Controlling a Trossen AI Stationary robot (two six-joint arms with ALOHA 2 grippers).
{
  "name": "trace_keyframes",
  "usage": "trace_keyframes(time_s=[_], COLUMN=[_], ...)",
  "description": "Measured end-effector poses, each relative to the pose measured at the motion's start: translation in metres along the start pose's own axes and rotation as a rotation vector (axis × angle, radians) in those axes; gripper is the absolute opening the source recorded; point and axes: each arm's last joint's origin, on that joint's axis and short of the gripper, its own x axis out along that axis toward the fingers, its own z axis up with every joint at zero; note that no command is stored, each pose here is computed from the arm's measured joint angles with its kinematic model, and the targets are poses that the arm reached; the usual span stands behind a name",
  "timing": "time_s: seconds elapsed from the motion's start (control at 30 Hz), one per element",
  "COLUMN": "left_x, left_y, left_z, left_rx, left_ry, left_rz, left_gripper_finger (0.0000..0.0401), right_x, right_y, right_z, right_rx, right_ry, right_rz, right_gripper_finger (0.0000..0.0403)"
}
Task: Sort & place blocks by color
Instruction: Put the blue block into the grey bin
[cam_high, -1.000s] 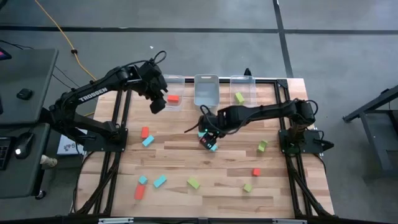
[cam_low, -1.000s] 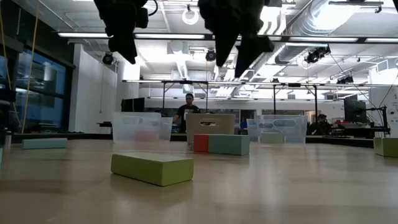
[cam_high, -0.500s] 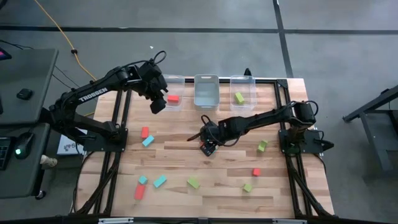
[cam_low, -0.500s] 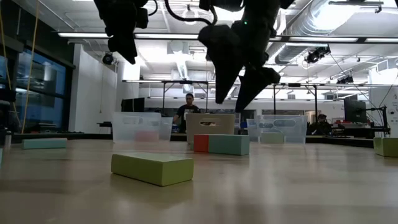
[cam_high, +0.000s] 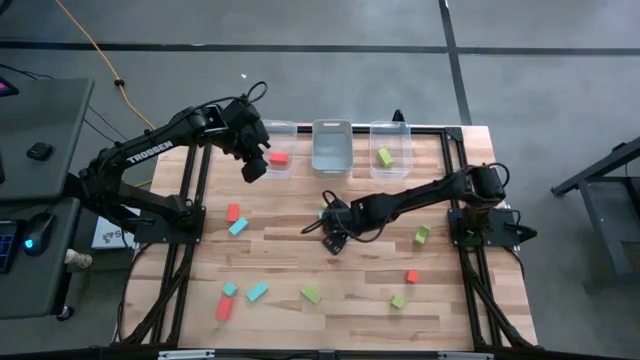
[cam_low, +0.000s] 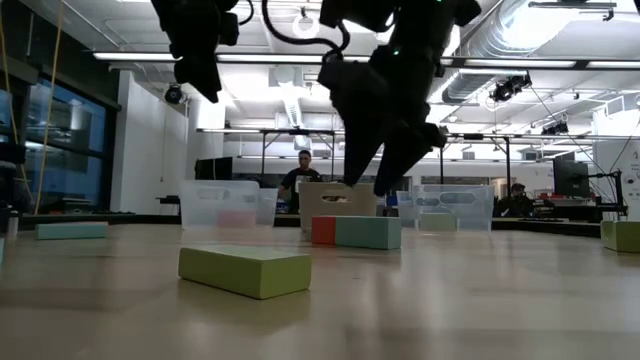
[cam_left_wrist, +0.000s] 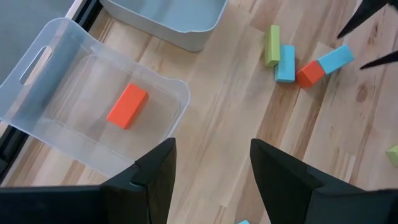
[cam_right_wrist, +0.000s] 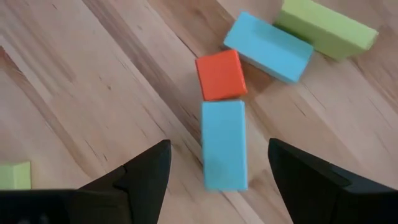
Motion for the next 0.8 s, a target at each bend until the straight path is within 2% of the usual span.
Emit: trace_keyframes(time_s=[0.17,0.47,0.8], left_x=[0.000,0.000,0.000], left_y=[0.000,0.000,0.000], left_z=[0.000,0.000,0.000], left_rx=[0.000,0.000,-0.001], left_ry=[-0.001,-0.001,-0.002], left_rz=[0.001,0.004,0.004], left_gripper_finger=[0.0184,0.0184,0.0184], right_x=[0.019,0.034,0.039], right_y=[0.001,0.000,-0.001], right_z=[-0.004,-0.007,-0.010], right_rx=[0.009,0.013,0.011], right_ry=[0.037,0.066,0.082], right_rz=[-0.024,-0.051,-0.074], right_gripper_finger=[0.0259,0.0255,0.0179])
